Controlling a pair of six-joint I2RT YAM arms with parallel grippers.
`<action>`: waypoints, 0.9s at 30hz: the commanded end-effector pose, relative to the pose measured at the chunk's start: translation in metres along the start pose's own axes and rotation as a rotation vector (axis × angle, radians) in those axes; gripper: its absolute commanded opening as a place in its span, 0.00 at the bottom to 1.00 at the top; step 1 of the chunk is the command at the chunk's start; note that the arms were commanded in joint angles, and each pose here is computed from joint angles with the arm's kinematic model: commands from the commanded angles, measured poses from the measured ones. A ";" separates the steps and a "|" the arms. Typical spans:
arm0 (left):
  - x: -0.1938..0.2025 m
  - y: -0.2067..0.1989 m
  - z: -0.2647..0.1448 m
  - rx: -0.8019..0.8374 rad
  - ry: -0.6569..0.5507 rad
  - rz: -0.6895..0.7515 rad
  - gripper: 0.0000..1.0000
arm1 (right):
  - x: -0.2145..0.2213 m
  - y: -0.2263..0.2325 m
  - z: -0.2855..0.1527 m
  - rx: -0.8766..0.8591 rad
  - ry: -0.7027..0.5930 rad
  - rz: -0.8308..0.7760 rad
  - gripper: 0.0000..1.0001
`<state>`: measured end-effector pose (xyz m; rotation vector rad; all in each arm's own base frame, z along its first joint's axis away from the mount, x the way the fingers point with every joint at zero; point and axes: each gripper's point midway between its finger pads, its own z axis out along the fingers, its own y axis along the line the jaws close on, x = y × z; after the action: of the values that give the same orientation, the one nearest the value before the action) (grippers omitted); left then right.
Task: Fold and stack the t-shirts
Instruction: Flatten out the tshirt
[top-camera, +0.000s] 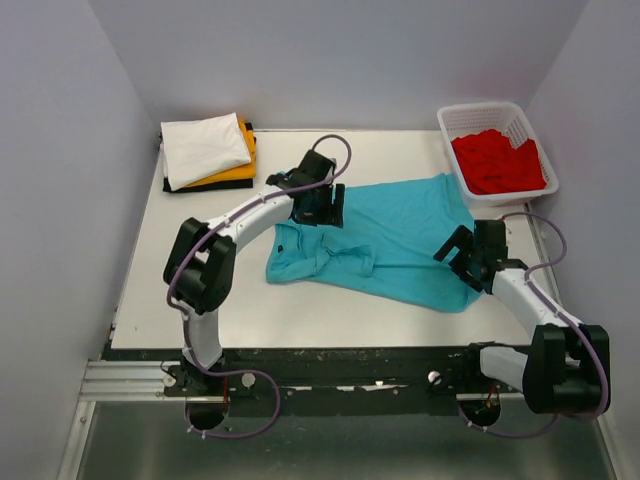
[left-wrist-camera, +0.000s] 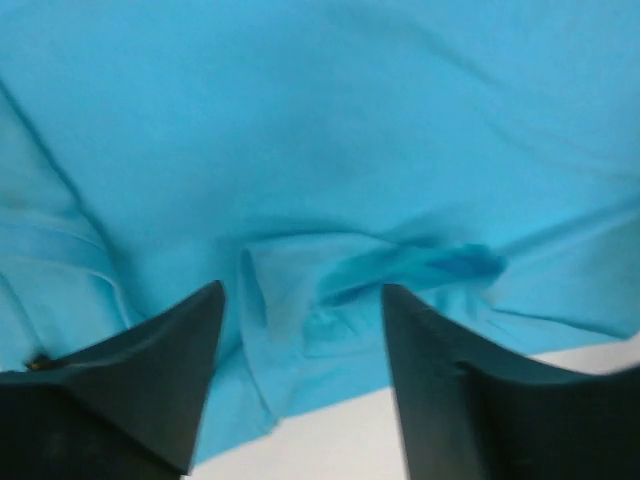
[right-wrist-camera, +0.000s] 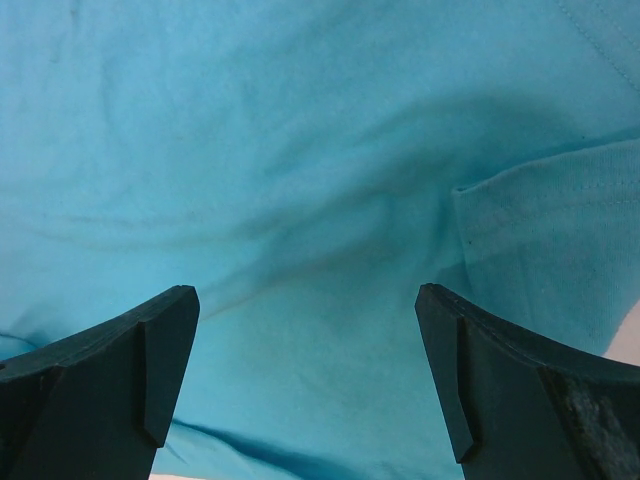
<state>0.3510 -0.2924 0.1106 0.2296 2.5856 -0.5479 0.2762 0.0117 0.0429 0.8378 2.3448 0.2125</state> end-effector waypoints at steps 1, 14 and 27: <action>-0.028 0.007 -0.004 0.049 0.013 0.015 0.81 | -0.011 0.001 0.002 0.010 -0.029 -0.025 1.00; 0.038 -0.044 -0.062 0.357 -0.061 -0.215 0.99 | -0.014 -0.004 -0.006 0.019 -0.071 -0.023 1.00; 0.003 -0.062 -0.001 0.071 -0.182 -0.285 0.99 | -0.013 -0.006 -0.007 0.024 -0.073 -0.027 1.00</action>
<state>0.2957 -0.3448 0.1156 -0.2304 2.5131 -0.9195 0.2778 0.0063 0.0513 0.8118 2.3119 0.1838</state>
